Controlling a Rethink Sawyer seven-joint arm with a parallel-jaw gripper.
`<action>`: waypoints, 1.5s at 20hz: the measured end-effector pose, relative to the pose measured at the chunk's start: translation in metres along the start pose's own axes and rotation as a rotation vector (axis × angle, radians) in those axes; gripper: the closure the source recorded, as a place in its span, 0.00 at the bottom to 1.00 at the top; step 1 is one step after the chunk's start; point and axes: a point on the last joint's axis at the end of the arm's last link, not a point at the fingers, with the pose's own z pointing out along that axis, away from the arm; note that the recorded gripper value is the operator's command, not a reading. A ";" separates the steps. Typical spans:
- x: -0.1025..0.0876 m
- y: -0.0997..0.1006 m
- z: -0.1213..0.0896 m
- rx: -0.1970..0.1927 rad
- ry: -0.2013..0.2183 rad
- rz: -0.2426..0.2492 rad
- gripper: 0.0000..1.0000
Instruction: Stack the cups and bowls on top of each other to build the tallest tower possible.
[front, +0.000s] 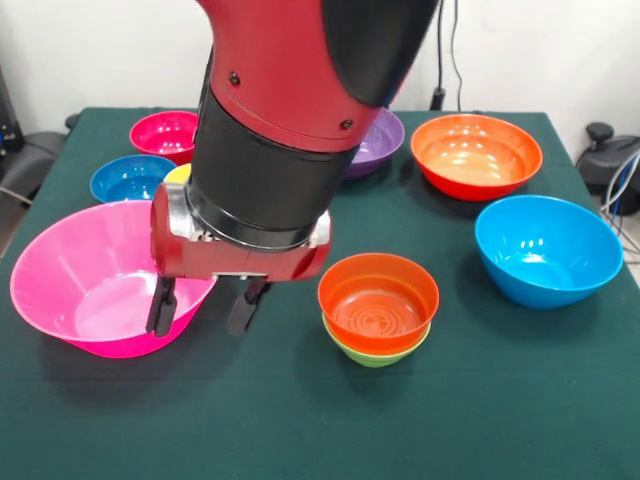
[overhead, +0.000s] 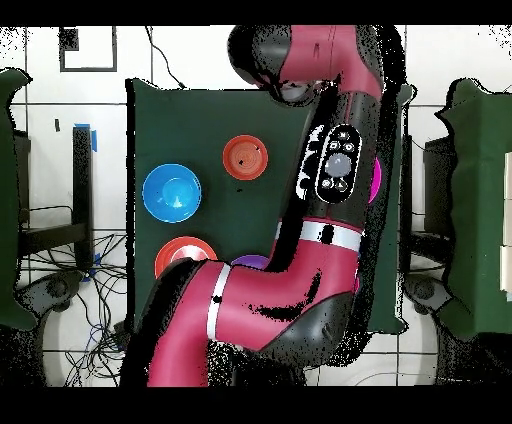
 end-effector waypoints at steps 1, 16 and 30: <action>0.005 -0.001 0.003 0.001 0.004 0.000 0.00; 0.059 -0.025 -0.012 0.031 0.059 0.024 0.00; 0.078 -0.039 -0.023 0.064 0.093 0.062 0.00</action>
